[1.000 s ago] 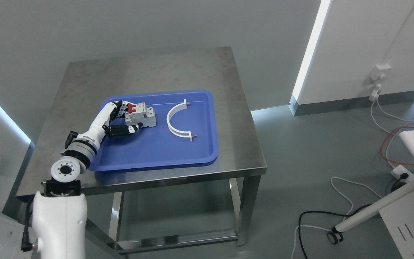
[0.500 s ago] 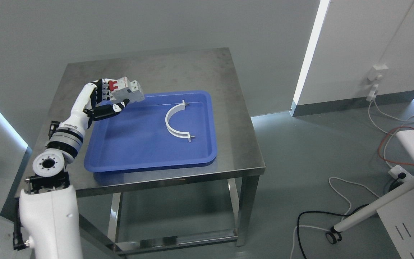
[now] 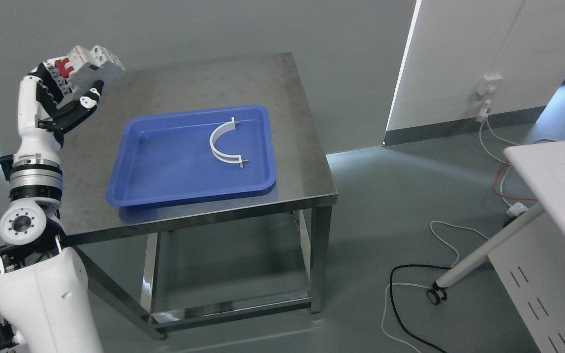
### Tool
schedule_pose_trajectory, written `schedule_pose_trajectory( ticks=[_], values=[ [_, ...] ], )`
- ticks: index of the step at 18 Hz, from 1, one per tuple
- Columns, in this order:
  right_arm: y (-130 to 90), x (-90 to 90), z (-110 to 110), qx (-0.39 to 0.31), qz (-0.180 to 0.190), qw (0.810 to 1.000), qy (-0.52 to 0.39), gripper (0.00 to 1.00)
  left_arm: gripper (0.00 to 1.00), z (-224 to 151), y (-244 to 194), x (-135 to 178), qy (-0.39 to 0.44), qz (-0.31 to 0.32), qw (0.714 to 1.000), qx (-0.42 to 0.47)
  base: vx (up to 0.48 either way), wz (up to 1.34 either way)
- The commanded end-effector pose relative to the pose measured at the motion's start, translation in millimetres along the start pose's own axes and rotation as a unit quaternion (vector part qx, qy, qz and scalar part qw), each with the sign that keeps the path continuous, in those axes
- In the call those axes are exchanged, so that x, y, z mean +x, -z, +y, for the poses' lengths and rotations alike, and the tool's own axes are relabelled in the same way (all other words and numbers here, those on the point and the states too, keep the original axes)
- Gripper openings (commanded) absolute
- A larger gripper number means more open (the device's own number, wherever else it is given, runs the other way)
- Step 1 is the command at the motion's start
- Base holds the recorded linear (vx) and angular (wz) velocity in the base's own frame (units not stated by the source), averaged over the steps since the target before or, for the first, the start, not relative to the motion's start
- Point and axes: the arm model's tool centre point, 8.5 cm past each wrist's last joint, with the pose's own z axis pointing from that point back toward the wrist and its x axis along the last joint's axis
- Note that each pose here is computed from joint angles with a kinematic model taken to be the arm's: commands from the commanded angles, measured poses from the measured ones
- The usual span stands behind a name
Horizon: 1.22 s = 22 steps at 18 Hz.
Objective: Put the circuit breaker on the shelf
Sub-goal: 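Carry the breaker in the left hand while turning toward the bin shelf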
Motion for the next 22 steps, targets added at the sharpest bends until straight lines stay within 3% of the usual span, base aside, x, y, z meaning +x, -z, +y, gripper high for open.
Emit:
schedule_pose_trajectory(
  ticks=[1, 22],
  values=[
    [1, -4.0, -9, -0.005, 0.016, 1.0, -0.014, 1.0, 0.13, 45, -12, 45, 0.001, -0.069, 0.996, 0.064, -0.326, -0.19],
    [1, -4.0, -9, -0.005, 0.016, 1.0, -0.014, 1.0, 0.13, 41, -21, 42, 0.018, -0.105, 0.992, 0.07, -0.389, 0.05]
  ],
)
